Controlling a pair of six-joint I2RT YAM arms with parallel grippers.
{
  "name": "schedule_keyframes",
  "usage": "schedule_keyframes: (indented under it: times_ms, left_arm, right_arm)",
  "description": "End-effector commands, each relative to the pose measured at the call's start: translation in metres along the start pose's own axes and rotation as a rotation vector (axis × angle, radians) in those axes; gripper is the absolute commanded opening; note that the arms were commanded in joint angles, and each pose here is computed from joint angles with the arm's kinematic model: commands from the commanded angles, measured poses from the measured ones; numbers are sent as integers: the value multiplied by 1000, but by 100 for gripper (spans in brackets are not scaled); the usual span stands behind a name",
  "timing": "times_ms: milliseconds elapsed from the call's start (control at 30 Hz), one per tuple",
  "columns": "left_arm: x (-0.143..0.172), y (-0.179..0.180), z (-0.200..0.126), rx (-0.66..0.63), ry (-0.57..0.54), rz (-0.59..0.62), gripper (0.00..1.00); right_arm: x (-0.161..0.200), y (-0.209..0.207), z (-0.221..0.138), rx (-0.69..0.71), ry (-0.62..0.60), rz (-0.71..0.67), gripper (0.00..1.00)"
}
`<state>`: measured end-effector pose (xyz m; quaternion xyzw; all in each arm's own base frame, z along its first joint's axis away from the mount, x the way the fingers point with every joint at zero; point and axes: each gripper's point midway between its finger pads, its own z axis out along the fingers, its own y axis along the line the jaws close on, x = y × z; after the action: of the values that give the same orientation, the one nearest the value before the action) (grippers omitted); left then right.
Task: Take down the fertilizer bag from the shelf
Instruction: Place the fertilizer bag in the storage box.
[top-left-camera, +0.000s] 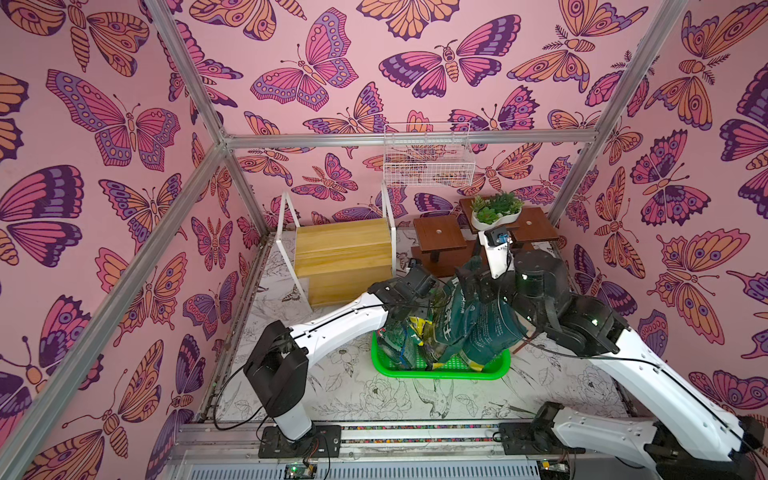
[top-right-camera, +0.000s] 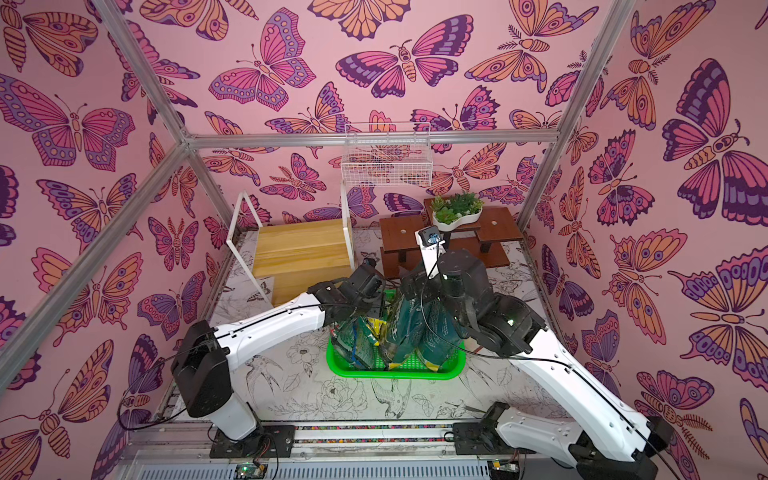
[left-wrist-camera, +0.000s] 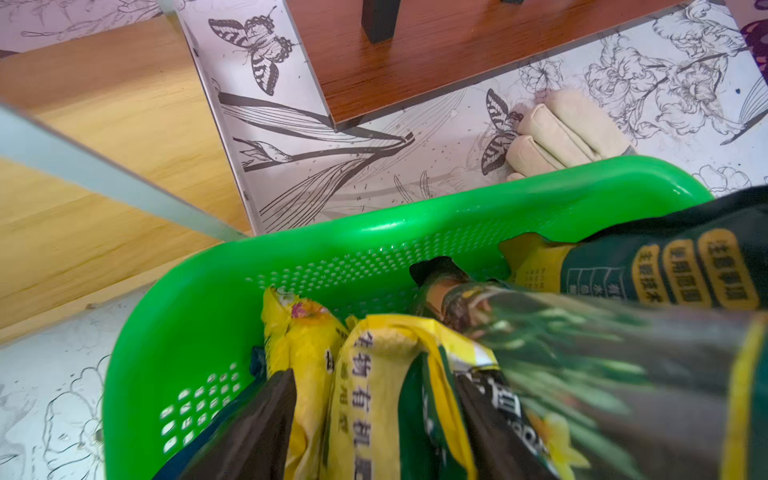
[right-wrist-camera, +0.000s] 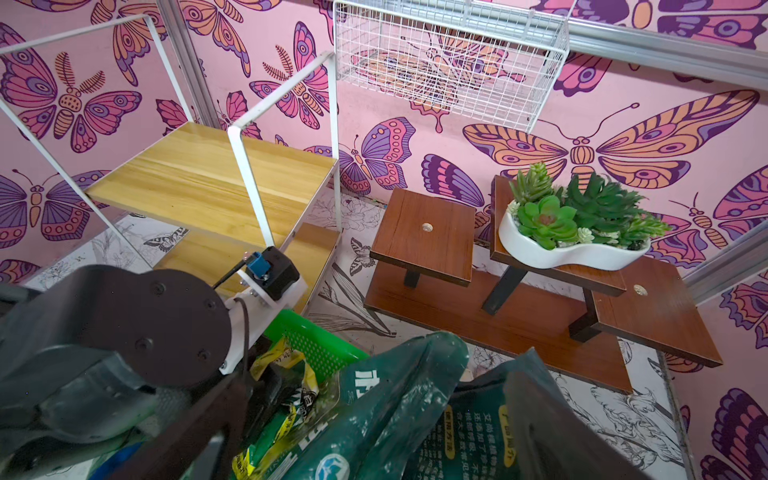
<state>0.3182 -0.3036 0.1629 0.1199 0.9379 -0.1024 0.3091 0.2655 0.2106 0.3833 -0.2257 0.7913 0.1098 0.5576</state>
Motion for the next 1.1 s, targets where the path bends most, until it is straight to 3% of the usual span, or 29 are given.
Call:
schedule_keyframes:
  times_ms: [0, 200, 233, 367, 500, 800, 1067]
  left_arm:
    - [4, 16, -24, -47, 21, 25, 64]
    - [-19, 13, -65, 31, -69, -7, 63]
    - [-19, 9, -69, 56, -68, -9, 58]
    - [-7, -1, -67, 121, -16, -6, 22]
    - [2, -6, -50, 120, 43, 13, 0]
    - [19, -3, 3, 73, 165, -5, 0]
    - [62, -10, 39, 128, 351, -34, 0]
  right_arm:
    - [-3, -1, -2, -4, 13, 7, 99]
    - [-4, 2, 1, -14, 19, 8, 99]
    - [-5, 2, 2, -14, 20, 8, 99]
    - [-6, 4, 4, -17, 20, 8, 99]
    - [-6, 4, 3, -22, 16, 14, 99]
    - [-3, -1, -4, -8, 6, 18, 99]
    - [2, -6, -6, 19, 5, 2, 99]
